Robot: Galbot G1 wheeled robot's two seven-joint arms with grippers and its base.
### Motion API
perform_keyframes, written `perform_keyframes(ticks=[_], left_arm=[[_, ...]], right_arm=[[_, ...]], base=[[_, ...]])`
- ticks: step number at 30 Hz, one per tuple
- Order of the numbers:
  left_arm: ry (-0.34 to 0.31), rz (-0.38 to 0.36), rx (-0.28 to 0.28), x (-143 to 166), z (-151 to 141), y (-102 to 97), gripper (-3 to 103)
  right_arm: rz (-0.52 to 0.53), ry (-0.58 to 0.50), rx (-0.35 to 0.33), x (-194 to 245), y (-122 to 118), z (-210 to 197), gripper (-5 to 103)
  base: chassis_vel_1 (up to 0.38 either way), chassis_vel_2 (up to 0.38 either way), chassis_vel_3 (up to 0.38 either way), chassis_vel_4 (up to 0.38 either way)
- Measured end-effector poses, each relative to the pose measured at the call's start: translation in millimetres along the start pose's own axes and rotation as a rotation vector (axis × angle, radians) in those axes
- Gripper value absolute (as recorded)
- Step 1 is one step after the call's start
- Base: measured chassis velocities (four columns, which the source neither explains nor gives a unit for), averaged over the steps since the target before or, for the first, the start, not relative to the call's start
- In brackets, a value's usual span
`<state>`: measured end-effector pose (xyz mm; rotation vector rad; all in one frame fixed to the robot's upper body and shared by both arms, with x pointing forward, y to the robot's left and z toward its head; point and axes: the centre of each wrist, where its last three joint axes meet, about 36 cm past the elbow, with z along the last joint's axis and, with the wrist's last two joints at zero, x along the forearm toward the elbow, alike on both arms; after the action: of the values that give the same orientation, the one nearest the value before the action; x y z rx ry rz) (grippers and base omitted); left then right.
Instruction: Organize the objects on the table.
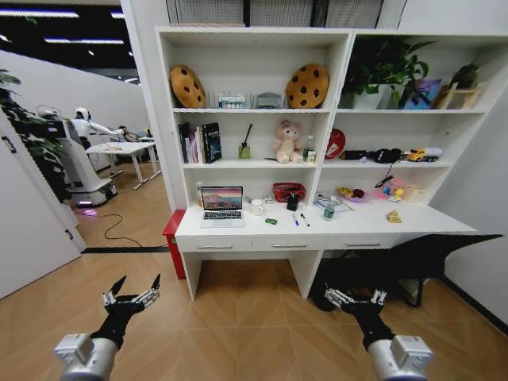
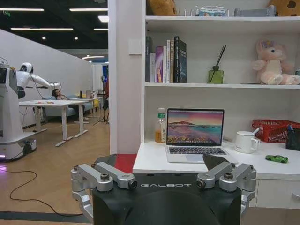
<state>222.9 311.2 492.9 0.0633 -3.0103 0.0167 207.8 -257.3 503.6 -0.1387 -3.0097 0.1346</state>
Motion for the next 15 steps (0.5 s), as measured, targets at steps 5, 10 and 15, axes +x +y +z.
perform_keyframes(ticks=[5, 10, 15], left_arm=[[0.001, -0.001, 0.002, 0.3, 0.3, -0.2, 100], [0.001, 0.000, 0.004, 0.7, 0.0, -0.9, 100], [0.002, -0.001, 0.009, 1.5, 0.0, -1.7, 100]], right_arm=[[-0.003, 0.001, 0.000, 0.2, 0.4, 0.4, 100], [-0.005, 0.003, 0.002, 0.8, 0.4, 0.8, 100], [-0.009, 0.002, 0.006, 0.8, 0.1, 0.8, 100]], base=[[0.000, 0.000, 0.000, 0.000], [0.000, 0.000, 0.000, 0.000], [0.000, 0.000, 0.000, 0.000]])
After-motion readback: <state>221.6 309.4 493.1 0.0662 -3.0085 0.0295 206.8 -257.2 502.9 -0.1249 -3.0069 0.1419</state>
